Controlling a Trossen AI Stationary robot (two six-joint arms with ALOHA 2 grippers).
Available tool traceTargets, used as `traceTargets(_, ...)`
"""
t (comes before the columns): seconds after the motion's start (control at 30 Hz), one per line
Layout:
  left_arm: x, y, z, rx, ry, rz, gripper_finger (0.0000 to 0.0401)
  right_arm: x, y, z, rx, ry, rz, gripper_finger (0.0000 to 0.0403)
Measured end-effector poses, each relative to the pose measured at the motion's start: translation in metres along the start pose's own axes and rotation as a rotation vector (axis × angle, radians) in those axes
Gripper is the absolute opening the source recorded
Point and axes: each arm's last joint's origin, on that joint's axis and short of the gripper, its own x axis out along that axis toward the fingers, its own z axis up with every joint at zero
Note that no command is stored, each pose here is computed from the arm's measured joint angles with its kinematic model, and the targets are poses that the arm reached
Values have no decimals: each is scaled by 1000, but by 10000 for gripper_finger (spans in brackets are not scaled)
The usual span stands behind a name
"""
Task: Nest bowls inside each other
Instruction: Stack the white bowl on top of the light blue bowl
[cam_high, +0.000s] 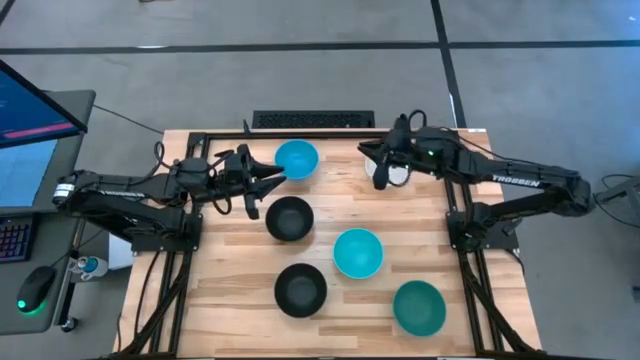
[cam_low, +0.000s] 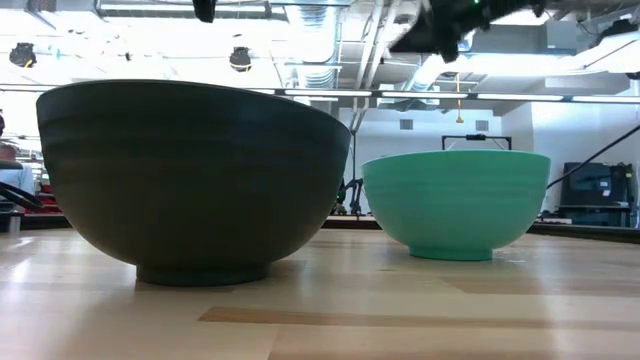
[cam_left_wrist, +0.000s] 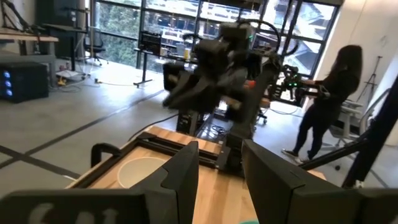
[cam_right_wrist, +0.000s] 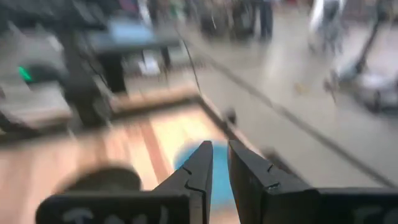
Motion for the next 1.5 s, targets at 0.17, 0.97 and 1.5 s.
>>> traceTargets(0.17,1,3,1,4,-1,7,115,0,-16,-14,71,132,34,72)
traceTargets(0.97,1,3,0,28,0,10,115,-5,-58,-60,167,569,-46,72)
traceTargets(1.5,1,3,0,21,4,12,115,30,-36,-98,189,875,40,72)
